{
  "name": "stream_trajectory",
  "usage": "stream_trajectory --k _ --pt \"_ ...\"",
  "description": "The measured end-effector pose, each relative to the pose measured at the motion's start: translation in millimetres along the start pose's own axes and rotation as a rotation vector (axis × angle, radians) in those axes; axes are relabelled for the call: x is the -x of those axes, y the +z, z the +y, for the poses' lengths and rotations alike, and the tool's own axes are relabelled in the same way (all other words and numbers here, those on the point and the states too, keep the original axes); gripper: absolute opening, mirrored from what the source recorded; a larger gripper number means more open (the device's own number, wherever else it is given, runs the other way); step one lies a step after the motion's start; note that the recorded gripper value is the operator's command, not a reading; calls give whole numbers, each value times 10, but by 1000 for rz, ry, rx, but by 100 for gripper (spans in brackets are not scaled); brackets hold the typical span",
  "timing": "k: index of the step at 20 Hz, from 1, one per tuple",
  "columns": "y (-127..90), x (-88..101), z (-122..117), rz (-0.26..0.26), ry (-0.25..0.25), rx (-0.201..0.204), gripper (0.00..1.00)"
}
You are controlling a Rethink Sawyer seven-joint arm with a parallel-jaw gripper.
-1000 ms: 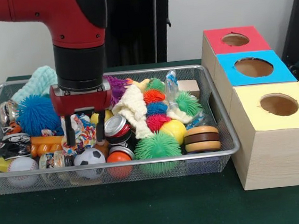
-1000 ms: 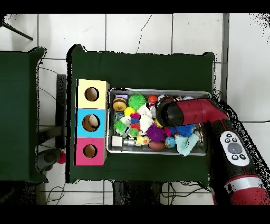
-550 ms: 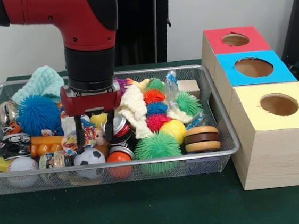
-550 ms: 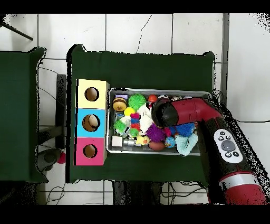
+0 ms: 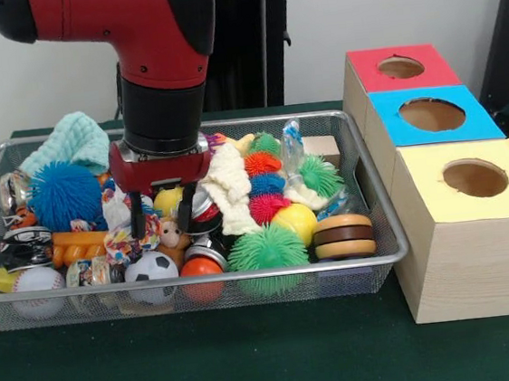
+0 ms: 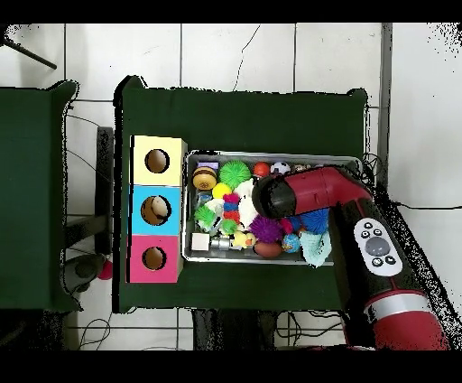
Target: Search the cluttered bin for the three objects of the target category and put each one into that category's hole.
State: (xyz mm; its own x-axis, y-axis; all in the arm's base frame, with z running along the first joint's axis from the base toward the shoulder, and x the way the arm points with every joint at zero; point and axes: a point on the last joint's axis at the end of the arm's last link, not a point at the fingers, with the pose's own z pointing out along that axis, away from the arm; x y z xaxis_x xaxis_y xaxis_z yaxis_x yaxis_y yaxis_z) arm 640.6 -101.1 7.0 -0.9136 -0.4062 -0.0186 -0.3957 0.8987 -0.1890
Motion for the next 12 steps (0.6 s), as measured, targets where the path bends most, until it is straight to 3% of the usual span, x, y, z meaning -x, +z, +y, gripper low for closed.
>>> stream_trajectory --k 5,12 --pt "16 -59 -18 30 -21 -12 100" --pt "-8 -52 -51 30 -24 -22 100"
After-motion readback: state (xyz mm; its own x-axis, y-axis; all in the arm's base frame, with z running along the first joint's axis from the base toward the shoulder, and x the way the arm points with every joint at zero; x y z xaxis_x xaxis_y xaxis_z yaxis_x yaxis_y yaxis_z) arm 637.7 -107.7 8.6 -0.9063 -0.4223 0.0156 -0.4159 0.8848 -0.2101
